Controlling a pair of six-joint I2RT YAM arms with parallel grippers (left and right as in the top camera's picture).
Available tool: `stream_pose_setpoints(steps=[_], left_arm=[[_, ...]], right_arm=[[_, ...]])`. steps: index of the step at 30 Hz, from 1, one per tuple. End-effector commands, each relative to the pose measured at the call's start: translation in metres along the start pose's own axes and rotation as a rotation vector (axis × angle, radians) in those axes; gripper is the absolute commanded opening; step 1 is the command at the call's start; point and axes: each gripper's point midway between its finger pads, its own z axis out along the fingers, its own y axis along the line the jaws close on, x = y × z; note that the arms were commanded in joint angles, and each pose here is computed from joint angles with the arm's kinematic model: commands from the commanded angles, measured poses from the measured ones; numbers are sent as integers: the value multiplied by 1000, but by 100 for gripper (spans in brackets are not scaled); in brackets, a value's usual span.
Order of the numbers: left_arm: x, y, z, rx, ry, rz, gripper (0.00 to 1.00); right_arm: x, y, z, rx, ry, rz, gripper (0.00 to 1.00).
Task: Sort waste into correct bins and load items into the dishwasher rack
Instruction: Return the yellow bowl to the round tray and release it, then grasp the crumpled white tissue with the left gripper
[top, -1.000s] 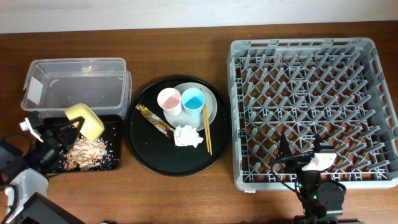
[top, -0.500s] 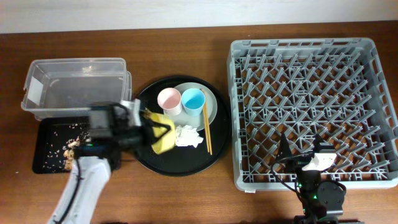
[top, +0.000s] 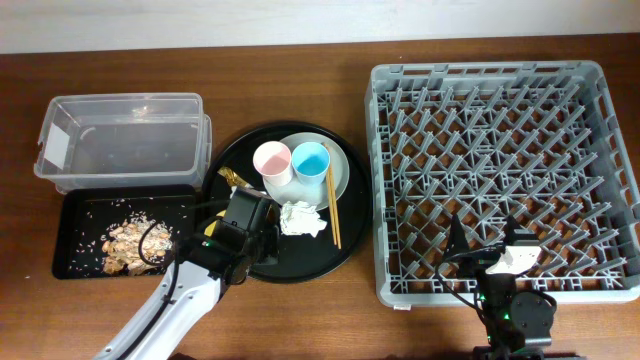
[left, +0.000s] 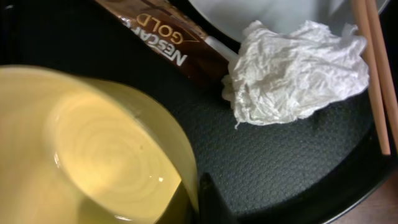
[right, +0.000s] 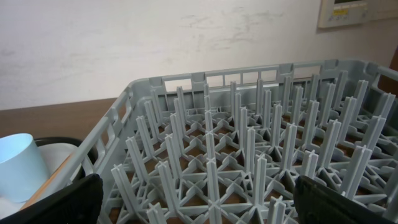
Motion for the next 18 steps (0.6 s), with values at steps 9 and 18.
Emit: stream_pose_setpoints(steps=[9, 18], left_arm=[[-55, -32, -41, 115, -148, 66, 57], [-46, -68, 25, 143, -30, 174, 51]], right_arm=[[3, -2, 0, 9, 4, -6, 98], [3, -2, 0, 9, 4, -6, 98]])
